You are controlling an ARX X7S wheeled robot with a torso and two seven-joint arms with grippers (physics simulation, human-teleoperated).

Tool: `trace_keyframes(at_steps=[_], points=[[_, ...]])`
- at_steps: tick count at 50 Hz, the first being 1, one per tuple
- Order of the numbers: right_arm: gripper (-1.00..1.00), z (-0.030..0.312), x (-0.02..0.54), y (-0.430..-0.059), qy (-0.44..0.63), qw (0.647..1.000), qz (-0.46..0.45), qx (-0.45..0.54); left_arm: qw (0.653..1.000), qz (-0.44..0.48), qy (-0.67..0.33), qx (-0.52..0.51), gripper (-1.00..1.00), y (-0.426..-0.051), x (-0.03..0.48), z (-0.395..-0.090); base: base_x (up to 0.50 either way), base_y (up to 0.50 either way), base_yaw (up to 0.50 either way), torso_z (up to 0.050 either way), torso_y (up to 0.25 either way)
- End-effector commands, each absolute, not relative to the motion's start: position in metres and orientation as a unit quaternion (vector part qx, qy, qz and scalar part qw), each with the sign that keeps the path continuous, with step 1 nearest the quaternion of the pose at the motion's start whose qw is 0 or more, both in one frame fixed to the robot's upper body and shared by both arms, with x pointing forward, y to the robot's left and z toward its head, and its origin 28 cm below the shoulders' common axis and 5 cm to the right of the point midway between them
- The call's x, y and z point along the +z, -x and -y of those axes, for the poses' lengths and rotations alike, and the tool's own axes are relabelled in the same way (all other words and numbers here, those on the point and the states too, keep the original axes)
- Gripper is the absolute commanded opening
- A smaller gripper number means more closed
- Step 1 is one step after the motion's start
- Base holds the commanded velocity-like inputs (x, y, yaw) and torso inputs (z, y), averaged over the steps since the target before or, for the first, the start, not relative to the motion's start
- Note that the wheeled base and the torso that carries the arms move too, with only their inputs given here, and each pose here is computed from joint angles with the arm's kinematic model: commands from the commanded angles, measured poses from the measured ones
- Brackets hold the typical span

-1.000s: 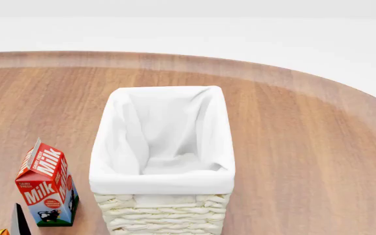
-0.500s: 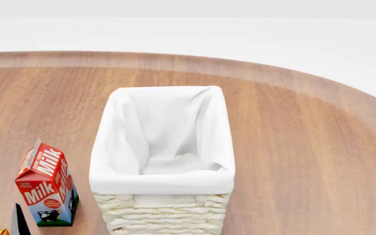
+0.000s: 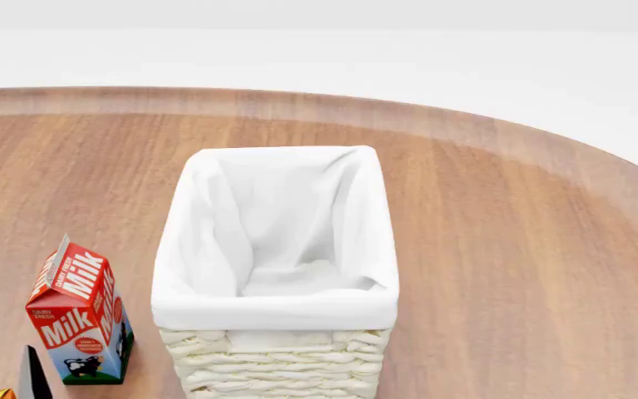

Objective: Pick up the alphabet soup, and put it in the basket.

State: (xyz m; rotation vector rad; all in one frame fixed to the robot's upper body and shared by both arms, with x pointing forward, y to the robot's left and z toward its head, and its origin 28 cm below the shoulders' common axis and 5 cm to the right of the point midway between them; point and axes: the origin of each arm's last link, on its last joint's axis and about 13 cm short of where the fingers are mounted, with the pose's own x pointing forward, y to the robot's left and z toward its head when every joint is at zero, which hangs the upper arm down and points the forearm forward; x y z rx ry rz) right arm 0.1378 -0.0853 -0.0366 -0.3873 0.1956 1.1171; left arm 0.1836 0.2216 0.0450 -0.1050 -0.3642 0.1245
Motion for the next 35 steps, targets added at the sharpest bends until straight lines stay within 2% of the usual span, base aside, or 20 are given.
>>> trace_keyframes(at_steps=[1,4,5,21,35], points=[[1.00,0.081,-0.039,-0.141,0.178,0.826,-0.091,0.528,0.980,0.180,0.052,0.061,1.00,-0.184,0.044,-0.221,0.00,0.00,0.00,0.000,0.000],[1.00,0.080,-0.041,-0.142,0.178,0.825,-0.093,0.528,0.981,0.180,0.051,0.060,1.00,-0.184,0.044,-0.221,0.00,0.00,0.00,0.000,0.000],[-1.00,0.079,-0.041,-0.143,0.174,0.827,-0.093,0.526,0.981,0.180,0.051,0.060,1.00,-0.184,0.044,-0.221,0.00,0.00,0.00,0.000,0.000],[-1.00,0.078,-0.041,-0.144,0.169,0.832,-0.086,0.521,0.980,0.181,0.051,0.061,1.00,-0.183,0.045,-0.221,0.00,0.00,0.00,0.000,0.000],[-1.00,0.086,-0.006,-0.134,0.110,0.873,-0.011,0.474,0.980,0.182,0.051,0.060,1.00,-0.183,0.046,-0.221,0.00,0.00,0.00,0.000,0.000]])
